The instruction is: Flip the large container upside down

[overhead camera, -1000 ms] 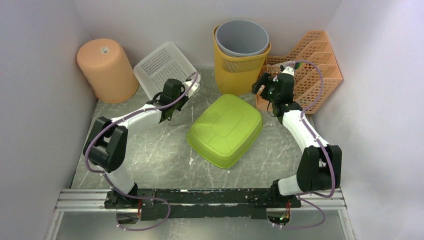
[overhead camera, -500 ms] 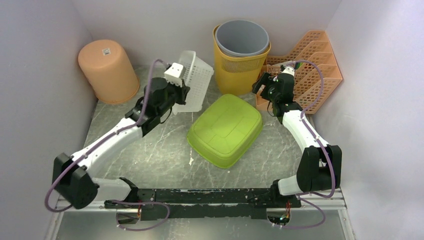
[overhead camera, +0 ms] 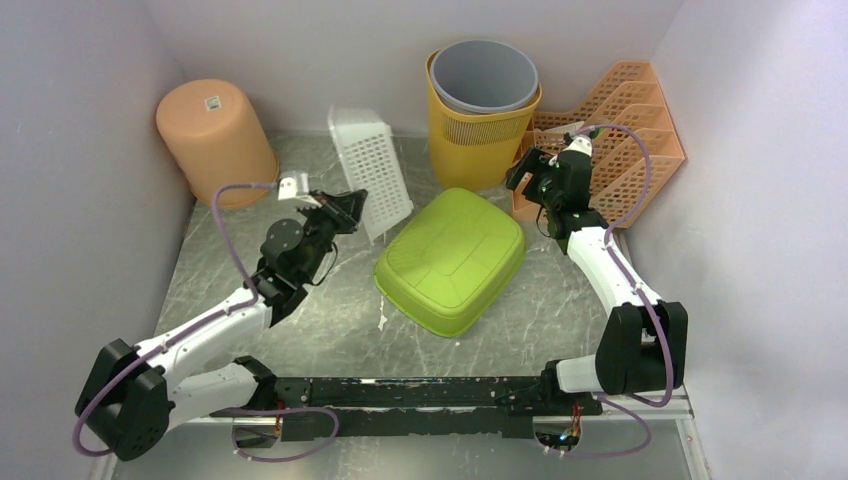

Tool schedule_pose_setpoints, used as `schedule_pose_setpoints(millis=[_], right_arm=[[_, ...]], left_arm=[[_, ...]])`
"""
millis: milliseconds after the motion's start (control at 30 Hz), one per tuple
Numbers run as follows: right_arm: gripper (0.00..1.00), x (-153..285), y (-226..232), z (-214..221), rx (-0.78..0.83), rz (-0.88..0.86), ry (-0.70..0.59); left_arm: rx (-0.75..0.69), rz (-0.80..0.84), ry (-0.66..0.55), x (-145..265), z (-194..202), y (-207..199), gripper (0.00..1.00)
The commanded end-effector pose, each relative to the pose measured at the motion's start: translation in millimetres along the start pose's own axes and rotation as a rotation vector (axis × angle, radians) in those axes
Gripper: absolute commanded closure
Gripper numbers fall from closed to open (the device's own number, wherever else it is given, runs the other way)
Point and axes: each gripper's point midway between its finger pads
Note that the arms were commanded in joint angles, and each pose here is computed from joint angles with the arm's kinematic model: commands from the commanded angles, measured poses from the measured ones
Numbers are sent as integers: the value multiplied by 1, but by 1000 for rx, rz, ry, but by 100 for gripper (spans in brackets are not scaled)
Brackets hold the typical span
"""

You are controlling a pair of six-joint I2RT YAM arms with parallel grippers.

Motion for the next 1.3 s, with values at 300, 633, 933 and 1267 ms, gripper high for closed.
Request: schedule_pose_setpoints(millis=[300,633,933,1267], right_arm=[[19,0,2,7,-10,-25,7],[19,-2,1,10,-2,-21,19],[19,-3,1,12,-4,-23,24],[19,-5,7,13,12,-24,34]], left_arm=[[311,-584,-14,70,61,121,93],[267,-841,142,101,103,158,61],[277,-941,153,128,108,173,22],[91,-746,138,97,63,132,25]])
Point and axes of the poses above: each gripper's point midway between its finger pads, its own x axis back along the fingers, its own y axis along the line the jaws close on, z = x × y, and after that the axes turned 9 degrees about -x, right-handed
